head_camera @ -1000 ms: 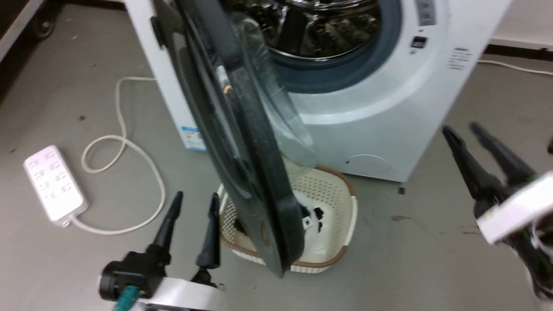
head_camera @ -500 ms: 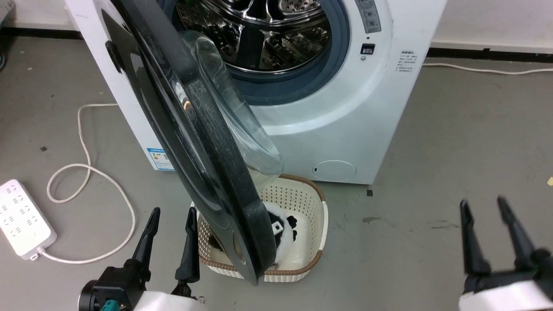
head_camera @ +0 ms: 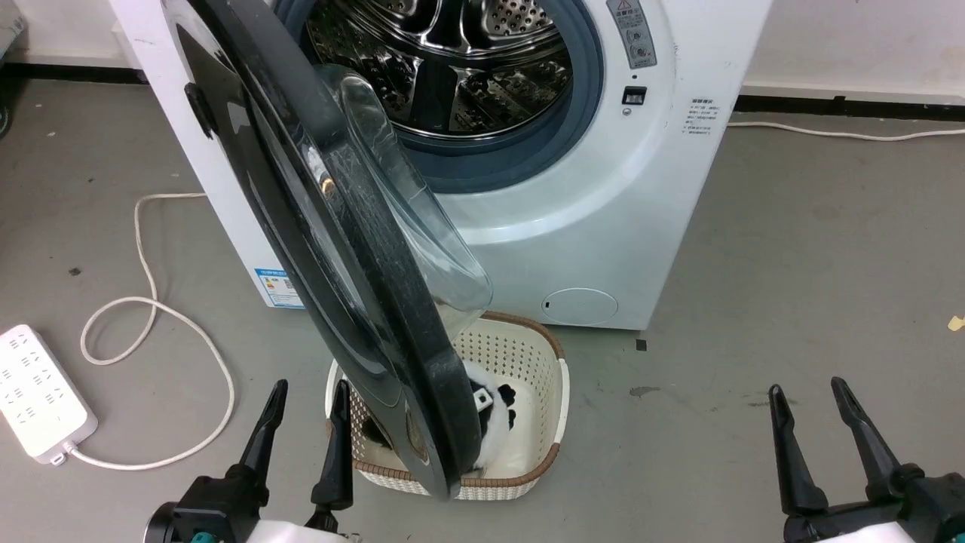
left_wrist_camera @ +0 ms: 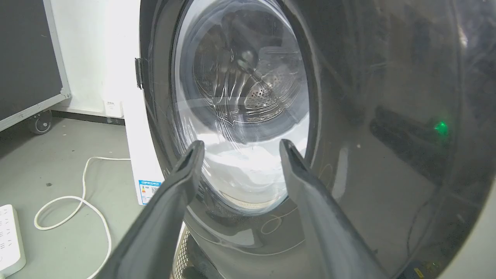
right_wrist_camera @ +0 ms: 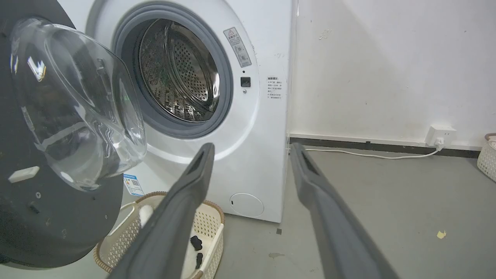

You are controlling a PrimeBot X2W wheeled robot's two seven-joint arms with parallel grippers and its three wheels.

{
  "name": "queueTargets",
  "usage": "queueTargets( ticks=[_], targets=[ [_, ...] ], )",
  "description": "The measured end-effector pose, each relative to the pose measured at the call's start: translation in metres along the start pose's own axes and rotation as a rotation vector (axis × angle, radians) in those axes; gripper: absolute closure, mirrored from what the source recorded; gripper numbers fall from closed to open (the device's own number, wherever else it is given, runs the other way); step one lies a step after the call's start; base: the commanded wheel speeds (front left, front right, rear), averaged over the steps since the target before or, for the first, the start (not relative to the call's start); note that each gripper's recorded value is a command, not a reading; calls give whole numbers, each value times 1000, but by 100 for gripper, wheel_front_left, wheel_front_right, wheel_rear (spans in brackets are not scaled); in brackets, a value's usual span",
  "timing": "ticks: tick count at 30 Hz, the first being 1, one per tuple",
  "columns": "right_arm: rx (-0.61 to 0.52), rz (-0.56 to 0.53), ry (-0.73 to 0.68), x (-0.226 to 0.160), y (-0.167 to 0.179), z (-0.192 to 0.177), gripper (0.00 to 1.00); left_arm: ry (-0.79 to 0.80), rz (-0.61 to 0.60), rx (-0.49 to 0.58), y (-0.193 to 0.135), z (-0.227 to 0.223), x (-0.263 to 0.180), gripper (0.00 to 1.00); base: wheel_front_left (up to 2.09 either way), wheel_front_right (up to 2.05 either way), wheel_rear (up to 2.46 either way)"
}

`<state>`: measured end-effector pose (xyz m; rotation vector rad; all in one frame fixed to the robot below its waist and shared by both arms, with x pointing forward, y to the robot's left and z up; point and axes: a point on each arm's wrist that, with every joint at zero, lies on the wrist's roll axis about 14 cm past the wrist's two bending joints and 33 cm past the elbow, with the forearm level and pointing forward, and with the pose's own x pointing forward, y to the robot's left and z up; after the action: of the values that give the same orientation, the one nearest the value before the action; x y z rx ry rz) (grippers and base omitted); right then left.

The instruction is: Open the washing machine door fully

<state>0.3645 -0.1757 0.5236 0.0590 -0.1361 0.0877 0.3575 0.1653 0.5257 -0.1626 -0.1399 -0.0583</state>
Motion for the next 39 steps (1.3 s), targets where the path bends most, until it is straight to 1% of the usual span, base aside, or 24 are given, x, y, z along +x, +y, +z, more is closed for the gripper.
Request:
queueTargets(
  ticks=[1,2,8,12,17,21,26,29,31,33,35,39],
  targets=[
    [1,1,-1,0,0,0,0,3,0,0,0,-1,0,38,0,0,0],
    [1,1,-2,0,1,0,0,5,-1,0,0,-2,0,100,0,0,0],
    [4,9,-4,2,3,1,0,7,19,11,5,-2,0,100,0,0,0],
    [6,12,-7,2,4,2,0,-54,51,-8,10,17,3,100,0,0,0],
    [8,16,-16,1,6,5,0,-206,94,-21,18,65,9,100,0,0,0],
    [7,16,-26,0,7,8,0,-400,101,-16,16,126,9,100,0,0,0],
    [6,13,-36,-2,6,12,0,-642,50,-18,-2,199,-1,100,0,0,0],
    [4,8,-37,-3,4,13,0,-738,2,-10,-18,227,-9,100,0,0,0],
    [4,6,-39,-4,4,13,0,-754,-35,4,-31,230,-11,100,0,0,0],
    [4,5,-39,-4,3,13,0,-731,-89,14,-46,226,-10,100,0,0,0],
    [5,2,-37,-5,2,13,0,-657,-151,35,-64,213,-4,100,0,0,0],
    [11,-14,-29,-5,-2,10,0,-525,-270,38,-99,184,0,100,0,0,0]
  ],
)
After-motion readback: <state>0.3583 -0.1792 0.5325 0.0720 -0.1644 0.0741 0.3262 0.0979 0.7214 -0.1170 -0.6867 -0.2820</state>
